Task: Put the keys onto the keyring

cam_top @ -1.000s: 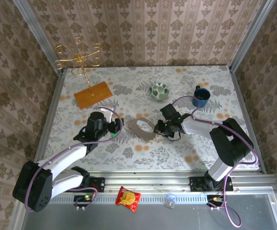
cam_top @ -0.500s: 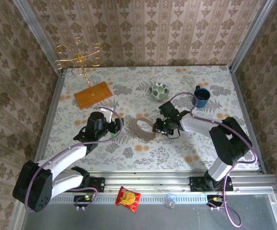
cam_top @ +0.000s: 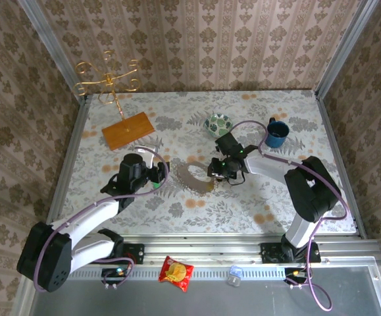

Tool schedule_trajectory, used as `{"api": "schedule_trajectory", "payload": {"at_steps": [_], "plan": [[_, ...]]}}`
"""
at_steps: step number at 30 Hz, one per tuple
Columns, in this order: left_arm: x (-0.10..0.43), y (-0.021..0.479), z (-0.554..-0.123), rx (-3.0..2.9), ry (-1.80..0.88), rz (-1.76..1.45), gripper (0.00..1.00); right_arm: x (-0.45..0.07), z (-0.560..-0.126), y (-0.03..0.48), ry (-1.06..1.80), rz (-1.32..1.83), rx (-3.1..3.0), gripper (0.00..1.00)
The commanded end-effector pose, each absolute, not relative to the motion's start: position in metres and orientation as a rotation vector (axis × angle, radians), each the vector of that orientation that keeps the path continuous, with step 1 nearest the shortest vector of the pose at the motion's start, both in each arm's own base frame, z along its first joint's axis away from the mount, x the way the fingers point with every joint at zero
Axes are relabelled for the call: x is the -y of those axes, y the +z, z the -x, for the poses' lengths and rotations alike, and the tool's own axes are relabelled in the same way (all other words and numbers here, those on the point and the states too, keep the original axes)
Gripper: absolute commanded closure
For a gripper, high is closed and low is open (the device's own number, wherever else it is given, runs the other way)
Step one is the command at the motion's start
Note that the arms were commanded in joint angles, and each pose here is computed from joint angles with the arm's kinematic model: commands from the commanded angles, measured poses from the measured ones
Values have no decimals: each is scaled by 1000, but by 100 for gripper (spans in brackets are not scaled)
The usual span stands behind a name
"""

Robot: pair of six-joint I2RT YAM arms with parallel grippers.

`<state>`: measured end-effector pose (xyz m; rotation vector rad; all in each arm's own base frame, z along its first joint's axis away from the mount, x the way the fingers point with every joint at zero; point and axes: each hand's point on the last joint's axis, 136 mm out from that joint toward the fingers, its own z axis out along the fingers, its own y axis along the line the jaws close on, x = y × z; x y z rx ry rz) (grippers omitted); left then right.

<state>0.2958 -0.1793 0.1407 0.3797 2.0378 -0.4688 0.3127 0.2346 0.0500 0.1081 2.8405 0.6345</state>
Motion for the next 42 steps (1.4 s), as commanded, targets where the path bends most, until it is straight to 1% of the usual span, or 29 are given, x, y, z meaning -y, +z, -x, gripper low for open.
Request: {"api": "schedule_trajectory", "payload": {"at_steps": [1, 3, 6, 10, 11, 14, 18, 21, 28, 33, 42], "plan": [[180, 148, -295, -2004, -470, -387, 36, -204, -301, 54, 425, -12, -2885, 71], [181, 148, -295, -2002, -477, -384, 36, -201, -293, 51, 422, 7, -2901, 68], [182, 146, -295, -2002, -487, -382, 37, -200, -278, 43, 462, -17, -2946, 68], [183, 148, -296, -1999, -493, -382, 37, -208, -271, 36, 559, -79, -2955, 76], [183, 148, -296, -1999, -493, -382, 37, -209, -271, 33, 571, -90, -2957, 77], [183, 148, -295, -2000, -491, -383, 37, -215, -272, 31, 608, -102, -2956, 78], [181, 149, -294, -2000, -483, -383, 37, -221, -277, 31, 648, -108, -2949, 74], [181, 149, -294, -2002, -482, -383, 37, -224, -279, 28, 652, -107, -2956, 74], [182, 149, -296, -2006, -483, -385, 37, -230, -284, 25, 682, -100, -2957, 76], [182, 148, -297, -2005, -483, -383, 37, -236, -285, 29, 725, -103, -2951, 80], [181, 146, -297, -2007, -481, -377, 37, -253, -275, 31, 810, -72, -2963, 83]]}}
